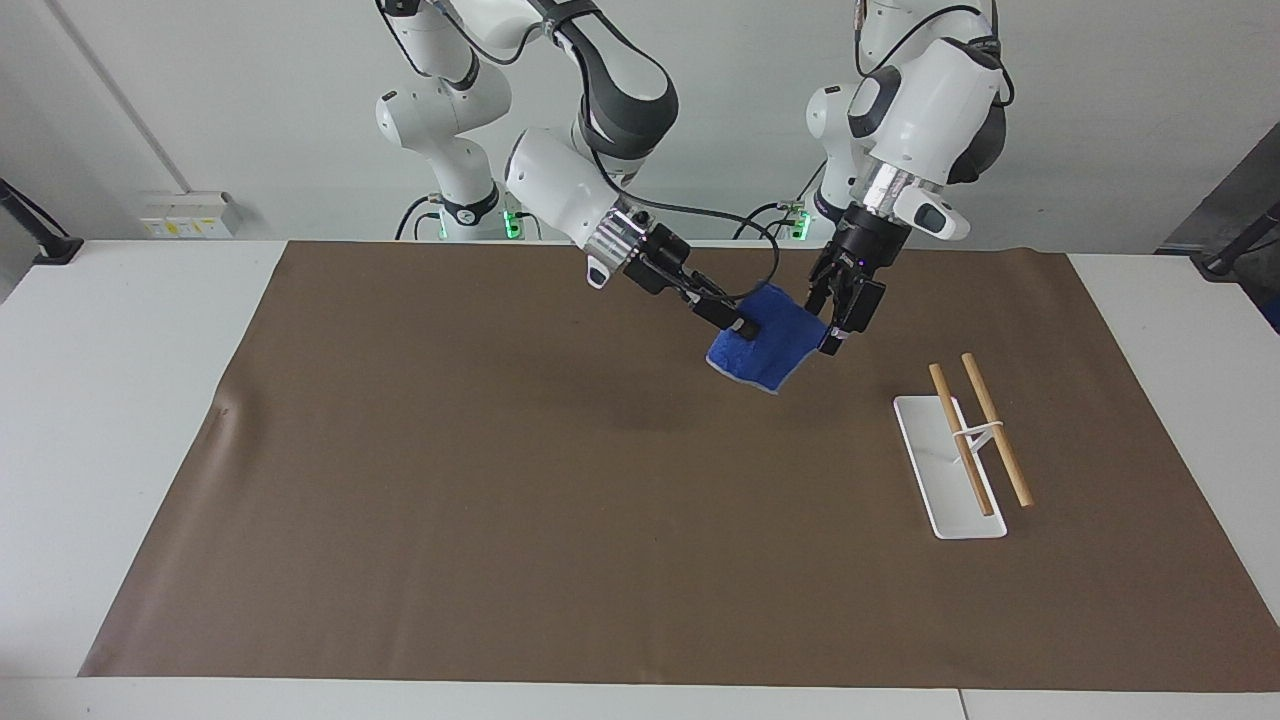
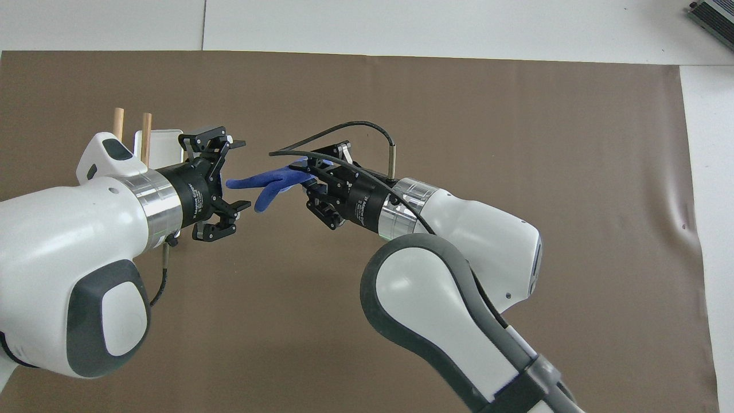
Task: Right arm passes towel to left arm to hang
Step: 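Hold the towel with the right gripper while the left gripper approaches it, then close the left gripper on the towel end beside the right gripper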
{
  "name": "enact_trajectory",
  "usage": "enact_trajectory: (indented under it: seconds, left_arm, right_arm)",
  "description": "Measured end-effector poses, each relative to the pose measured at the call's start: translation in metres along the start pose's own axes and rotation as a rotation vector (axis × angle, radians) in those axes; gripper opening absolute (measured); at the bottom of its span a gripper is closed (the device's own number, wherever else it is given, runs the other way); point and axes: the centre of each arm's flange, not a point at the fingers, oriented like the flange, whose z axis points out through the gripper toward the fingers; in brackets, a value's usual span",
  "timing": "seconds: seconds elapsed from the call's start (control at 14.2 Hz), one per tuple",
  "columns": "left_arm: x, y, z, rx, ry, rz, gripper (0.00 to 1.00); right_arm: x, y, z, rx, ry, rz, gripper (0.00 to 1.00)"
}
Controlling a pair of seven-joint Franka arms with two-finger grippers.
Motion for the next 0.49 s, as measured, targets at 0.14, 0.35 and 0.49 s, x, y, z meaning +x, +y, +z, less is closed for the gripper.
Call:
enact_trajectory:
  seconds: [0.14,0.35,0.49]
  left_arm:
    - [0.0011,-0.0011,0.0016,0.003,0.001,-0.003,0.98]
    - [0.0045,-0.0001,0.0053,-0.009,0.003,-0.01,0.9]
    - [0.0059,-0.0004,0.0074,-0.009,0.004,-0.012,0.88]
  right_arm:
    - [-0.0006,-0.0005,-0.0001,0.001,-0.001,-0.032,0.11]
    - [-0.0006,-0.0006,-0.0001,0.001,-0.001,-0.047,0.11]
    - [-0.0006,-0.0006,-0.0001,0.001,-0.001,-0.047,0.11]
